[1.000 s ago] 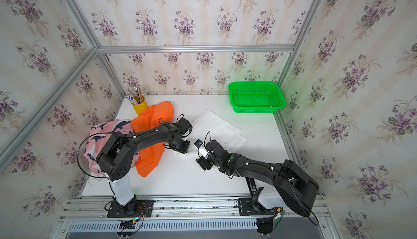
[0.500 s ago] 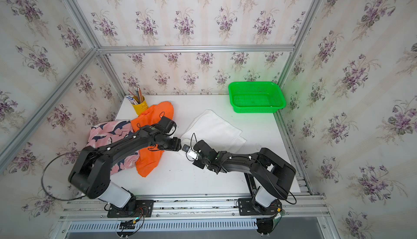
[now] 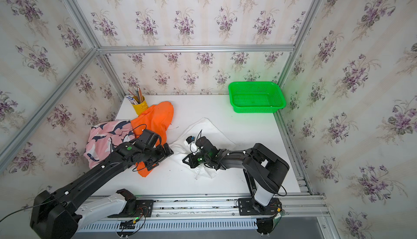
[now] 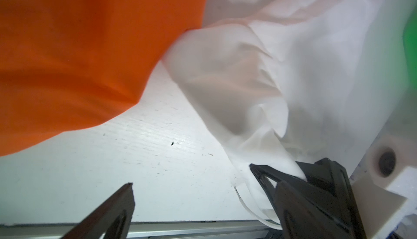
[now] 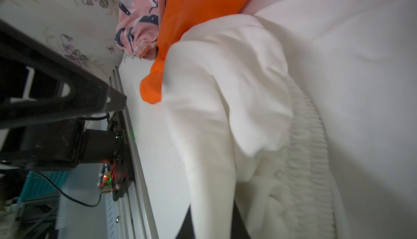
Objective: Roll up the shorts
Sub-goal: Roll the shorts at the center of the board.
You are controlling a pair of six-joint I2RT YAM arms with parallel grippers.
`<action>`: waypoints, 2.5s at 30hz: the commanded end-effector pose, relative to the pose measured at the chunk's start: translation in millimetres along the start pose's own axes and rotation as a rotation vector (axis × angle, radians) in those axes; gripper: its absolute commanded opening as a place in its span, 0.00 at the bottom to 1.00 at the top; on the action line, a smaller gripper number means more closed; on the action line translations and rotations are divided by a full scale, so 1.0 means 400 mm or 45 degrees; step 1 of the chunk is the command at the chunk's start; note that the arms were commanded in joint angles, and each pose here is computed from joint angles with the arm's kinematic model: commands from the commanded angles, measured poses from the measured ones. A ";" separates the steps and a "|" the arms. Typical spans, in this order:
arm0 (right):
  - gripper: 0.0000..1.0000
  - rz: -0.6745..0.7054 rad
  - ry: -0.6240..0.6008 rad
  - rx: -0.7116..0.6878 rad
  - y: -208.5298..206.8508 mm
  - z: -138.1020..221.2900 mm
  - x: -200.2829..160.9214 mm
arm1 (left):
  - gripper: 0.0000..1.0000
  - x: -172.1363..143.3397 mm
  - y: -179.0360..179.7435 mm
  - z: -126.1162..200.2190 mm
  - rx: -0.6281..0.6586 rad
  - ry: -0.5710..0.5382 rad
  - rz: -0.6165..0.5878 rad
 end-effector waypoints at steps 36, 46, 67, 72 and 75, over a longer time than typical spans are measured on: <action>0.70 1.297 0.481 -0.996 0.127 0.037 -0.074 | 0.30 0.055 -0.142 -0.240 0.179 0.062 -0.035; 0.00 0.814 0.388 -0.454 0.163 -0.017 -0.115 | 0.78 0.083 -0.113 -0.183 0.225 -0.015 -0.059; 0.01 -0.500 0.240 0.161 -0.095 0.080 -0.145 | 0.68 -0.018 -0.211 -0.237 0.348 -0.050 -0.413; 0.27 -0.255 0.226 -0.287 -0.101 0.159 -0.105 | 0.29 -0.008 -0.224 -0.342 0.386 0.049 -0.485; 0.47 -0.022 0.194 -0.578 -0.063 0.220 -0.050 | 0.23 -0.012 -0.224 -0.380 0.402 0.118 -0.502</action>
Point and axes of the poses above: each gripper's point midway between its finger pads, its own z axis back along the fingers, its own y axis along the line the jaws close on, x = y × z, the point moved 7 cm from there along z, back along the fingers, and after that the axes turned 9 degrees about z, right-handed, at the moved point
